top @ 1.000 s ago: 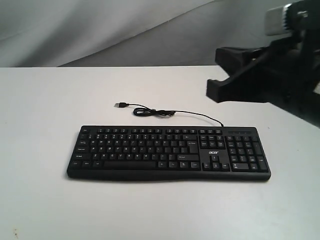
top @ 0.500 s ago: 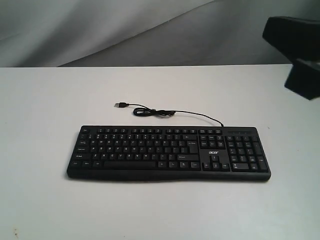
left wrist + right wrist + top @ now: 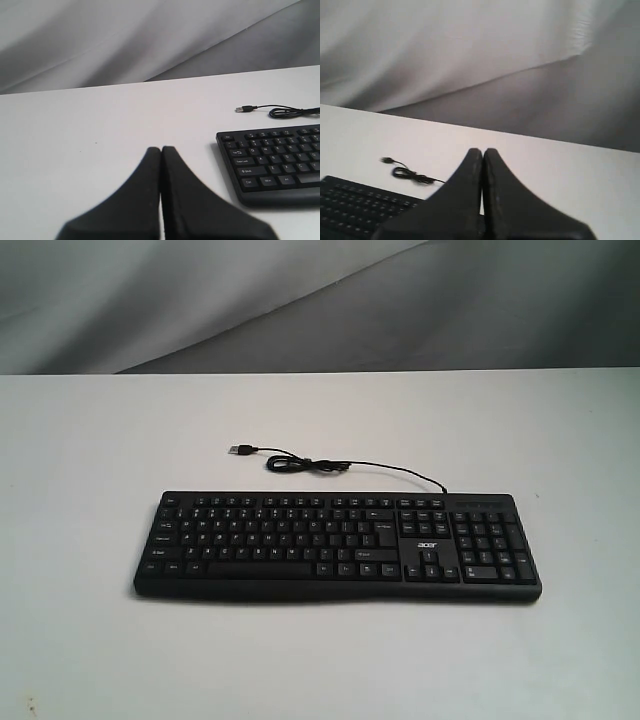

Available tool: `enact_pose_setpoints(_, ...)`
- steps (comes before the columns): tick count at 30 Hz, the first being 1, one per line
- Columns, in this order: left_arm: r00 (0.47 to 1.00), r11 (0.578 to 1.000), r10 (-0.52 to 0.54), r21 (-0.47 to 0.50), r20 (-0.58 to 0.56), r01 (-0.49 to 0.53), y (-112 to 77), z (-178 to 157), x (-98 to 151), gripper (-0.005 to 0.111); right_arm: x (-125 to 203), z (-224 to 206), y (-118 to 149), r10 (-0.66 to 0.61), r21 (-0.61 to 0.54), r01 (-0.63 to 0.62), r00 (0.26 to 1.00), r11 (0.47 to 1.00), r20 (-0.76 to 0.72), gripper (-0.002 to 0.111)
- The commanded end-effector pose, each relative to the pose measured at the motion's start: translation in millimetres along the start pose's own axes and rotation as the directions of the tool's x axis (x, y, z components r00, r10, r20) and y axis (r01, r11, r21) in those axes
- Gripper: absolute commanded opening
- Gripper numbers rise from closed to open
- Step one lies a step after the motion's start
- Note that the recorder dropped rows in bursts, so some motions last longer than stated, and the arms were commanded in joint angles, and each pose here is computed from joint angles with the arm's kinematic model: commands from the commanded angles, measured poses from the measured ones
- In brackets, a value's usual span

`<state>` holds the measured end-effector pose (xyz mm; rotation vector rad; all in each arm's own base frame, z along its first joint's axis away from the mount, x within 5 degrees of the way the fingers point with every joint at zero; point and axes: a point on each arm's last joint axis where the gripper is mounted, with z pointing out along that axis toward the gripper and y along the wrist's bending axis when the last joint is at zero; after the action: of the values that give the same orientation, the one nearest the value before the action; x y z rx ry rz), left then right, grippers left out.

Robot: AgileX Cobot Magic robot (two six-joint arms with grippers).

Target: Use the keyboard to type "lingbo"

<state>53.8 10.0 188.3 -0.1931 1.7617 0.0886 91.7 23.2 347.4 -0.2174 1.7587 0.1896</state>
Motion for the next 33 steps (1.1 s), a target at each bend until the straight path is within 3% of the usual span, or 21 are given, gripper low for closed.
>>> enact_pose_setpoints(1, 1.000, 1.000, -0.012, 0.001, 0.003, 0.012, -0.1, 0.2, 0.9, 0.001, 17.0, -22.1, -7.8, -0.009, 0.148, 0.010, 1.000, 0.989, -0.005, 0.000)
enact_pose_setpoints(6, 1.000, 1.000, -0.012, 0.001, 0.003, 0.012, -0.1, 0.2, 0.9, 0.001, 47.7, -31.7, -9.3, -0.023, 0.233, 0.011, 0.999, 0.972, 0.048, 0.000)
enact_pose_setpoints(15, 1.000, 1.000, -0.012, 0.001, 0.003, 0.012, -0.1, 0.2, 0.9, 0.001, 92.9, -23.2, -11.4, -0.024, 0.252, 0.009, 0.998, 0.968, 0.057, 0.000)
enact_pose_setpoints(21, 1.000, 1.000, -0.012, 0.001, 0.003, 0.012, -0.1, 0.2, 0.9, 0.001, 126.4, -11.3, -14.5, 0.043, 0.258, -0.063, 0.996, 0.964, 0.082, 0.000)
enact_pose_setpoints(33, 1.000, 1.000, -0.012, 0.001, 0.003, 0.012, -0.1, 0.2, 0.9, 0.001, 160.9, -8.5, -17.9, 0.021, 0.305, -0.024, 1.000, 0.952, 0.013, 0.000)
